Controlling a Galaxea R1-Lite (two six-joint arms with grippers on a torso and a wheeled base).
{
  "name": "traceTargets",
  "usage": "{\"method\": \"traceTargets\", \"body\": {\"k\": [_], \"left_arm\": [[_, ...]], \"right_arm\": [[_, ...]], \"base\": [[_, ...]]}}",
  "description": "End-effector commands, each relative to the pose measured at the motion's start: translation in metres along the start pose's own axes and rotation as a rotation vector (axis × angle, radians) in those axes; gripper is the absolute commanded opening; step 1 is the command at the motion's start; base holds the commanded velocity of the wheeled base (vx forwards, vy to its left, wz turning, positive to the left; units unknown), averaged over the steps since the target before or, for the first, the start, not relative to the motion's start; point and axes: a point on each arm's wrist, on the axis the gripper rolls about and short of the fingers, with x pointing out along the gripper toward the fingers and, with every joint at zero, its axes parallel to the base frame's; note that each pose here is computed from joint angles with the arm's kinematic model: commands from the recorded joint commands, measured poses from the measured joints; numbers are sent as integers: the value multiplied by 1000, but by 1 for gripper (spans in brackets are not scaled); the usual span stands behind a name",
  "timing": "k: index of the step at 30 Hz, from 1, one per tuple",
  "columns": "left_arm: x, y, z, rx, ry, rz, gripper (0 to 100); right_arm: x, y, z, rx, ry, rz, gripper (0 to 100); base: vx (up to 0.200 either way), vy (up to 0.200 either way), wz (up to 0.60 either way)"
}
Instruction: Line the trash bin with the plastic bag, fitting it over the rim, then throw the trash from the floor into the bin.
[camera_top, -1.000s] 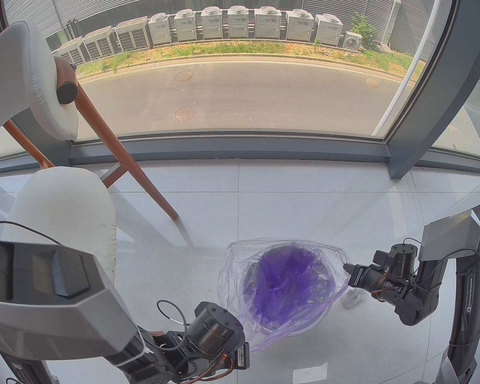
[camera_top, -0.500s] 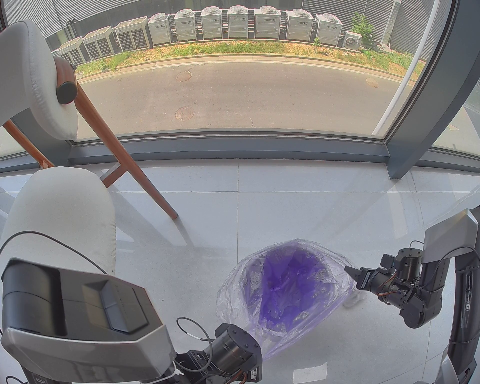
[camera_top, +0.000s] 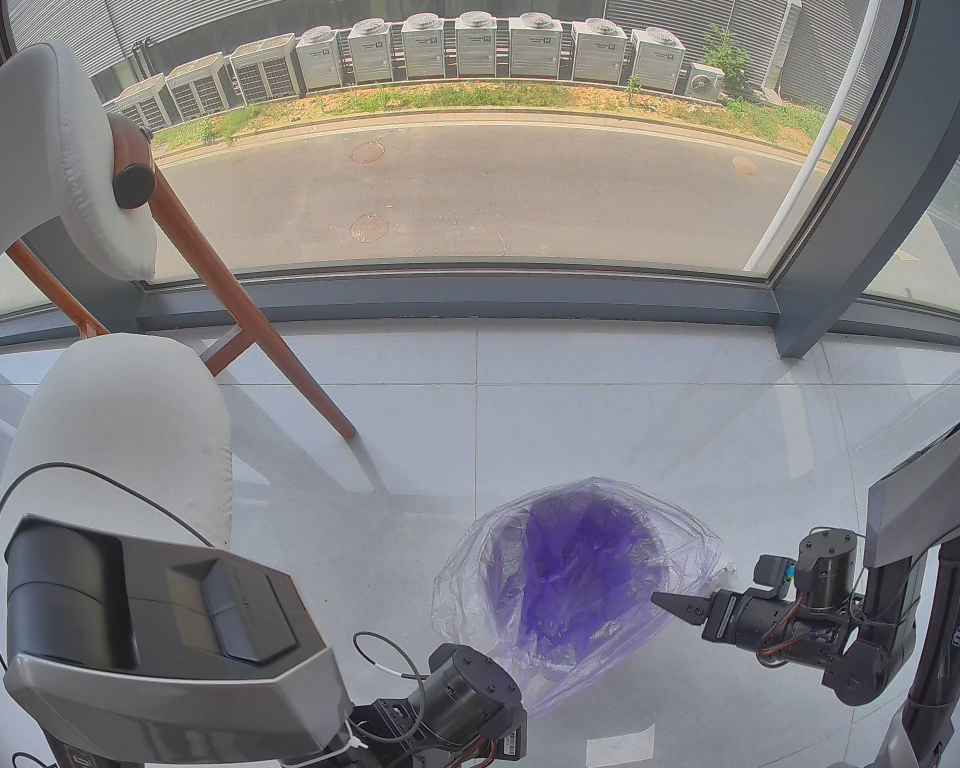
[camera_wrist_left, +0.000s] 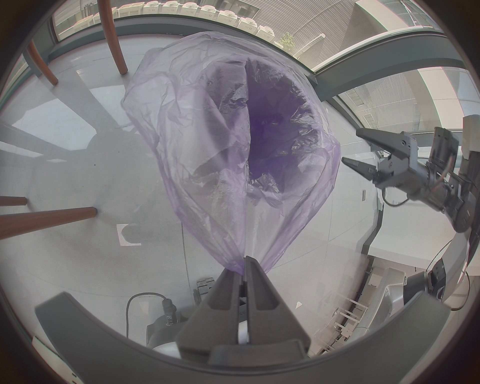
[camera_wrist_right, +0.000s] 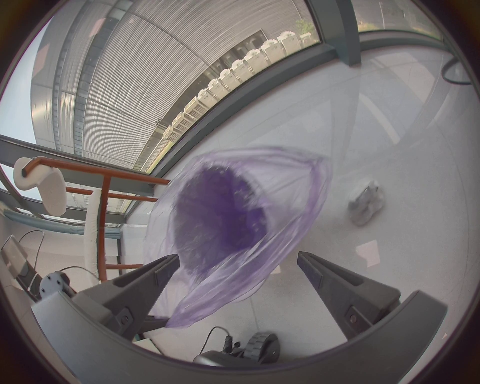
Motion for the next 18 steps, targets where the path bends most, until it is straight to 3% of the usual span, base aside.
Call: {"method": "traceTargets", "body": {"k": [1, 18], "left_arm": [[0, -1, 0, 2, -6, -8, 0], [-1, -2, -1, 5, -13, -2, 0]], "right_arm": [[-4, 20, -14, -3, 48, 50, 100], [23, 26, -41, -12, 144, 34, 100]], "base": [[0, 0, 0], [0, 0, 0]]}}
